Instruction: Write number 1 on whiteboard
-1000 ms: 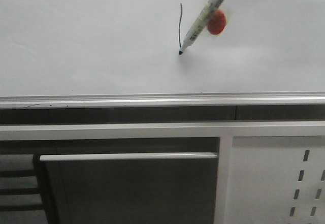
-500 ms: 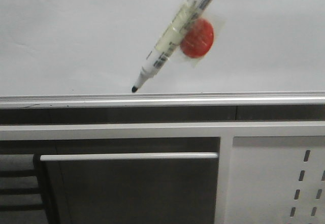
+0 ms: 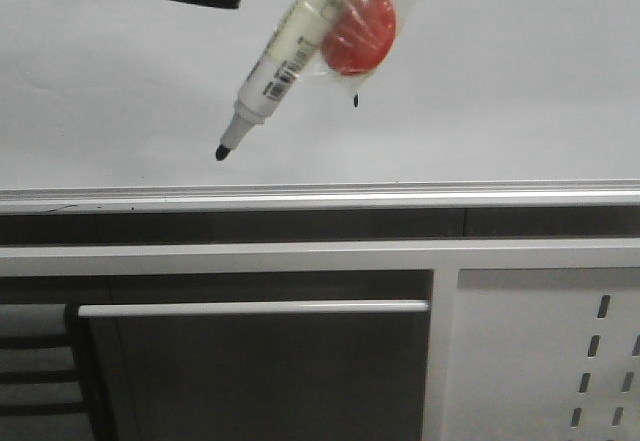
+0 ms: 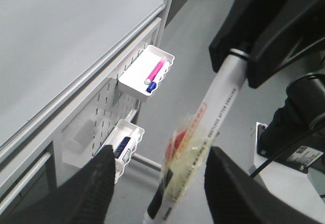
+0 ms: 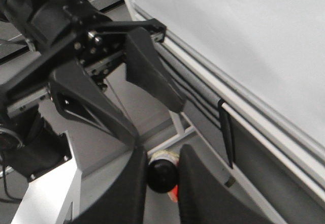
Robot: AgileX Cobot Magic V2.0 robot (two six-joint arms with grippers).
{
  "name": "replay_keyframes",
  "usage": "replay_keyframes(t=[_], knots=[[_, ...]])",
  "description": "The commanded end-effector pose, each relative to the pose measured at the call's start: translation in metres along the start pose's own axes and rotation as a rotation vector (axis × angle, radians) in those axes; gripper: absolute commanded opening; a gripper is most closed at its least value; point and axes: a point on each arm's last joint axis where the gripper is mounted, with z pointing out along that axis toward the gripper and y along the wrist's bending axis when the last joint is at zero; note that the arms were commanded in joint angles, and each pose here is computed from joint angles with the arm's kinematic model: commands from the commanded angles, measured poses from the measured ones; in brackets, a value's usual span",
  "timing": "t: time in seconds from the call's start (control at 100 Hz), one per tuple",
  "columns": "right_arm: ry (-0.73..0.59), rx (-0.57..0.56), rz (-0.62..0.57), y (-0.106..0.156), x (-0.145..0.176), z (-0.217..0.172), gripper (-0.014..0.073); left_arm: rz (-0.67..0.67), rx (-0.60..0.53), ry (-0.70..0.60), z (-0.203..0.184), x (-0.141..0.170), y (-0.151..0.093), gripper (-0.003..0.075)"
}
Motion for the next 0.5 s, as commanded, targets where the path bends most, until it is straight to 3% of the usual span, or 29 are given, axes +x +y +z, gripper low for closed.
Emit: replay_keyframes(t=[0.0,0.33,0.4,0.49], knots=[[-0.045,-0.028,0.008,0.002,-0.016,-0.002,-0.0043,0.043,0.000,-0.043,0.004,-0.016,-0.006,0.0379],[-0.047,-0.057,-0.001,0.003,-0.025,-0.001,-0.0043,0.078,0.016,-0.001,0.014,-0.014,-0.006,0.0348],[-0.048,-0.061,0.001,0.003,-0.025,-0.001,-0.0043,0.082,0.013,0.002,0.014,-0.014,-0.005,0.0277],[-0.048,-0.061,0.001,0.003,-0.025,-0.001,-0.0043,0.085,0.002,0.003,0.014,-0.013,-0.004,0.0127]])
